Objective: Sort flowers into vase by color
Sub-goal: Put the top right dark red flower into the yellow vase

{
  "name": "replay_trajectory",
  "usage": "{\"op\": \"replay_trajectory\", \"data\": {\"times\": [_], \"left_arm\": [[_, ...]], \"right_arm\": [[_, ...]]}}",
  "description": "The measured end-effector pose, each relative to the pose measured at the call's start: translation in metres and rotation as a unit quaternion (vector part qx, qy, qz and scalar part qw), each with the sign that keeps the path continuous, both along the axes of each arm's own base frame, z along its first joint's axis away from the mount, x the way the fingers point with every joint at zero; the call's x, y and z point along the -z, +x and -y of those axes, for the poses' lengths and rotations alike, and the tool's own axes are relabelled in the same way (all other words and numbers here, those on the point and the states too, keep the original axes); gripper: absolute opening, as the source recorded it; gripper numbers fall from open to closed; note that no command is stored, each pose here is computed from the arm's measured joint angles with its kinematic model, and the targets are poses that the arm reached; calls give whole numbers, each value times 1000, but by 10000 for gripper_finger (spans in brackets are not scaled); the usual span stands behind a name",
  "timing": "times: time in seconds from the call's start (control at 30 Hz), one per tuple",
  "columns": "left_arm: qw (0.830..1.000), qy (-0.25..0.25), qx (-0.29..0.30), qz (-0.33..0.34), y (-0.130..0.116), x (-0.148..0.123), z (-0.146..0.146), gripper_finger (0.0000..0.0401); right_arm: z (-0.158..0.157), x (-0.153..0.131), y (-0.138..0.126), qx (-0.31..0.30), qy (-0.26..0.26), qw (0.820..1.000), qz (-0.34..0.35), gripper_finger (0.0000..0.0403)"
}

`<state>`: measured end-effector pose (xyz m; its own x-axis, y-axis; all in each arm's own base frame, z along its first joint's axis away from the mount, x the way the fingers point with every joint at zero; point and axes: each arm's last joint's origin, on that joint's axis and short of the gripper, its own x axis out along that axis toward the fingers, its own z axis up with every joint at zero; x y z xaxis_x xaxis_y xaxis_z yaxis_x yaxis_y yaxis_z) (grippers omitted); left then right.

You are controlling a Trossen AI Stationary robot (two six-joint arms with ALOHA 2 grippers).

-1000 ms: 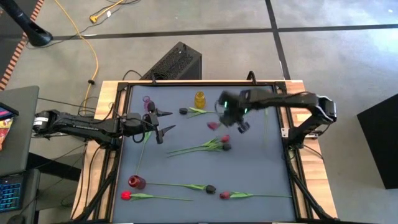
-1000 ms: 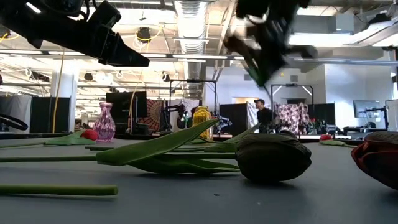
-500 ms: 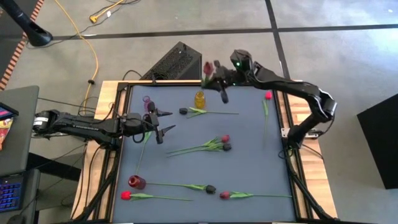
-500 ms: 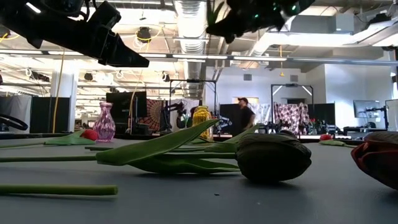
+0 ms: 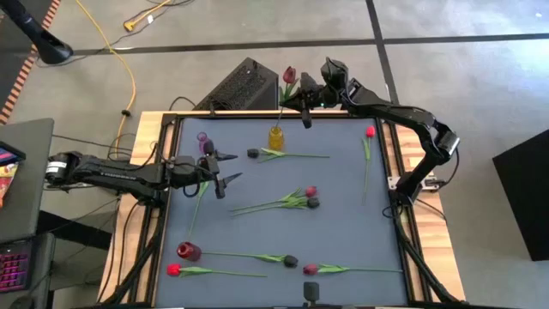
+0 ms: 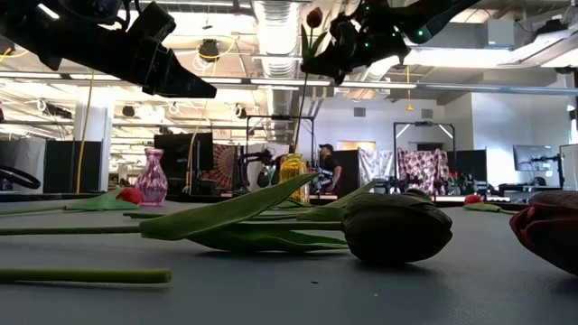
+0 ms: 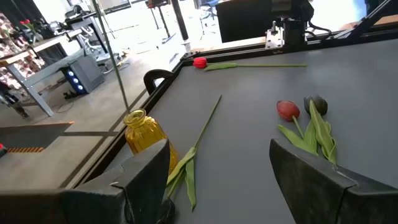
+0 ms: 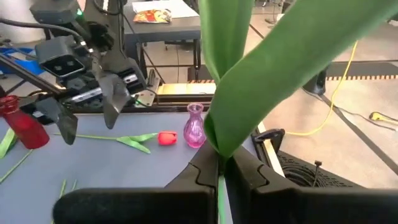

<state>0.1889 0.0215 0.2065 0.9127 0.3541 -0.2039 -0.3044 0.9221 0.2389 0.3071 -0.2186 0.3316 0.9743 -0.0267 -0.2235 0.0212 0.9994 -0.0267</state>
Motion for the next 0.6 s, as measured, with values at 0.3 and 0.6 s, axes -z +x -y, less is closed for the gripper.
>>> {"op": "replay_trajectory", "data": {"times": [0.3,0.6], "left_arm": [[1000,0,0,-2,0,0,0,265],[1000,3,-2,-3,0,0,0,265]], "right_arm": [[6,13,4,3,14,1000,-18,38],[10,36,17,5,41,998,-46,49]]}}
